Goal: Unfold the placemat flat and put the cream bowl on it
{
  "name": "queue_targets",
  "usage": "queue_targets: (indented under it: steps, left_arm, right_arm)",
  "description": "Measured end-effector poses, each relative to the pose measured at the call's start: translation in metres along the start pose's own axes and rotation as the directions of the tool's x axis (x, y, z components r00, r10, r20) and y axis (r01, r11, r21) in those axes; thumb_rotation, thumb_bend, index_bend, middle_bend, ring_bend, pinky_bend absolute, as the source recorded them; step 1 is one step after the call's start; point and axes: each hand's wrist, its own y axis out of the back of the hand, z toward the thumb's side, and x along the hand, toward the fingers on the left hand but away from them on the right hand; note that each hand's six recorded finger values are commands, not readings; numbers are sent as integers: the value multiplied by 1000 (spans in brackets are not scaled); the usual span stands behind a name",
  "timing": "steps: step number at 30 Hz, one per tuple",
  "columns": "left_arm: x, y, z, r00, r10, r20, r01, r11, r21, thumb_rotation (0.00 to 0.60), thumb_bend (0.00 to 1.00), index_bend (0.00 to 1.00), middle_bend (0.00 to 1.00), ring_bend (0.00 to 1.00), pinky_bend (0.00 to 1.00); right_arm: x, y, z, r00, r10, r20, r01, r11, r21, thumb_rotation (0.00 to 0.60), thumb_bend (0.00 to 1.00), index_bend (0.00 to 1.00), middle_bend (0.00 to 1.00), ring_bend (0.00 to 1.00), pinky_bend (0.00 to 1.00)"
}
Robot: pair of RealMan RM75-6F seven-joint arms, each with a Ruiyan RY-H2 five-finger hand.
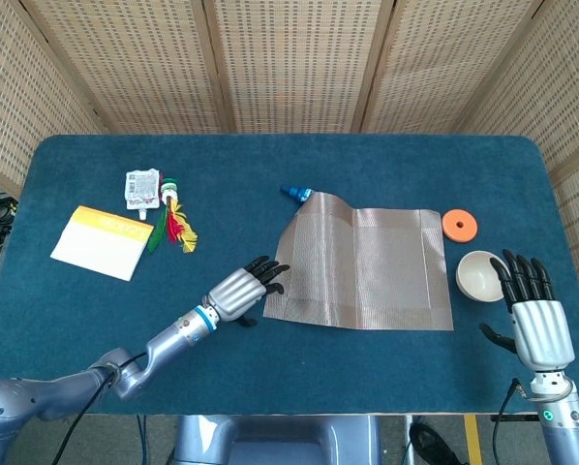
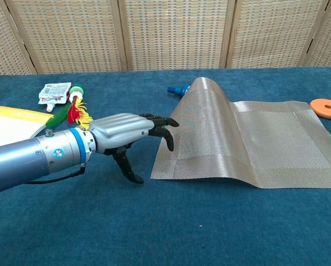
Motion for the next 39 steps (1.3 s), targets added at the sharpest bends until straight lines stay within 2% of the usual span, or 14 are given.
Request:
queue_targets:
  steps: [4,11,14,16,19,24,36,39]
  left_arm:
    - [16,-4,11,1000,3,14,-3,1000,16,600,0,289,0,0,0]
    - [26,-9,14,1000,-1,7,0,1000,26,600,3,289,0,0,0]
    - [28,-10,13,1000,0,-2,1,1000,30,600,105,289,0,0,0]
    - [28,-10,12,1000,0,-9,0,1000,26,600,225,289,0,0,0]
    - [29,-9,10,1000,3,-17,-2,1000,21,600,331,289,0,0,0]
    - [29,-8,8,1000,6,-23,-6,1000,16,600,436,290,0,0,0]
    - [33,4,2,998,38,-42,-38,999,10,600,517,316,0,0,0]
    - [34,6,2,998,43,-46,-43,999,6,600,527,352,0,0,0]
  right_arm:
    - [1,3,0,1000,-12,-2,12,1000,-6,600,0,0,0,0,0]
    - [1,9,0,1000,-28,-6,28,999,-21,600,0,0,0,0,0]
    - [2,11,0,999,-33,-8,33,999,-26,600,0,0,0,0,0]
    - [2,12,0,999,-36,-9,35,999,-29,600,0,0,0,0,0]
    - [2,13,1,999,-40,-13,39,999,-33,600,0,0,0,0,0]
    - [2,14,1,999,-45,-16,44,998,-39,600,0,0,0,0,0]
    - [3,19,2,998,-57,-19,56,997,-53,600,0,0,0,0,0]
    - [3,21,2,998,-61,-20,60,997,-56,600,0,0,0,0,0]
